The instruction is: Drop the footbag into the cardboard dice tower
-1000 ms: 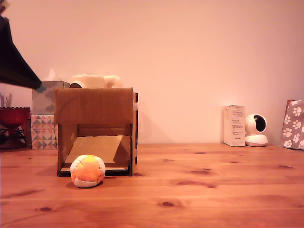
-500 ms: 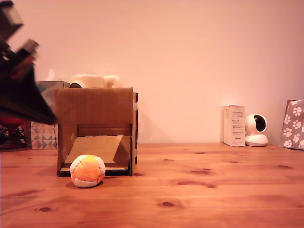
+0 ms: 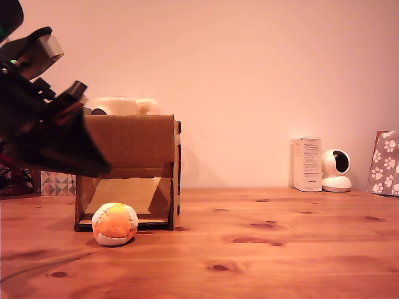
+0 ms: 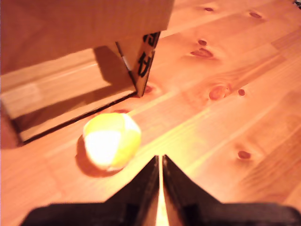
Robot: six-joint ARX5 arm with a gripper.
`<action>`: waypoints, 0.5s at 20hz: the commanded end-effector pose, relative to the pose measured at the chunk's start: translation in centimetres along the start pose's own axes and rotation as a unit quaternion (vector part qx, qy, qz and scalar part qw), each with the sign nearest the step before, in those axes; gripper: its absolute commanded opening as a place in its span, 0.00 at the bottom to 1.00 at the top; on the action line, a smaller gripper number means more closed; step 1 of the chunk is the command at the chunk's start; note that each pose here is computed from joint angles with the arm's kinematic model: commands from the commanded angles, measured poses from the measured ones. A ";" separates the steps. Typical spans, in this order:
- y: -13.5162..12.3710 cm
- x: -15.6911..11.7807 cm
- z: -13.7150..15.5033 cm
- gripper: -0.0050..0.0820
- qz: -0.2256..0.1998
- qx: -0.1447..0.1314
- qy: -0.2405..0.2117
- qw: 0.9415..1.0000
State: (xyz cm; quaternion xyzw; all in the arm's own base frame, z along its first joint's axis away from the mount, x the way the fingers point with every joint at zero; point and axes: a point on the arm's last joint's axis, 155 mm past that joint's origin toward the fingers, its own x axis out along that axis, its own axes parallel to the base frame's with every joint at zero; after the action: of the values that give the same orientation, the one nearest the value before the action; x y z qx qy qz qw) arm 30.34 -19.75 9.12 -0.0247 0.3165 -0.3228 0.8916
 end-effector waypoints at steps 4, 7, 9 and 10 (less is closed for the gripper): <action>1.2 0.8 -0.1 0.93 0.027 0.003 -0.006 1.000; 1.8 1.9 -0.5 0.93 0.032 0.012 -0.005 0.999; 2.2 3.0 -1.2 0.93 0.033 0.014 0.001 0.999; 2.4 3.5 -1.5 0.93 0.033 0.015 0.003 0.999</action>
State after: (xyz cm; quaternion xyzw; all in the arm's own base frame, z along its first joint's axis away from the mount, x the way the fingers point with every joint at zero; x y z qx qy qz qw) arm 32.96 -19.65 5.92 -0.0044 0.3140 -0.2963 0.9020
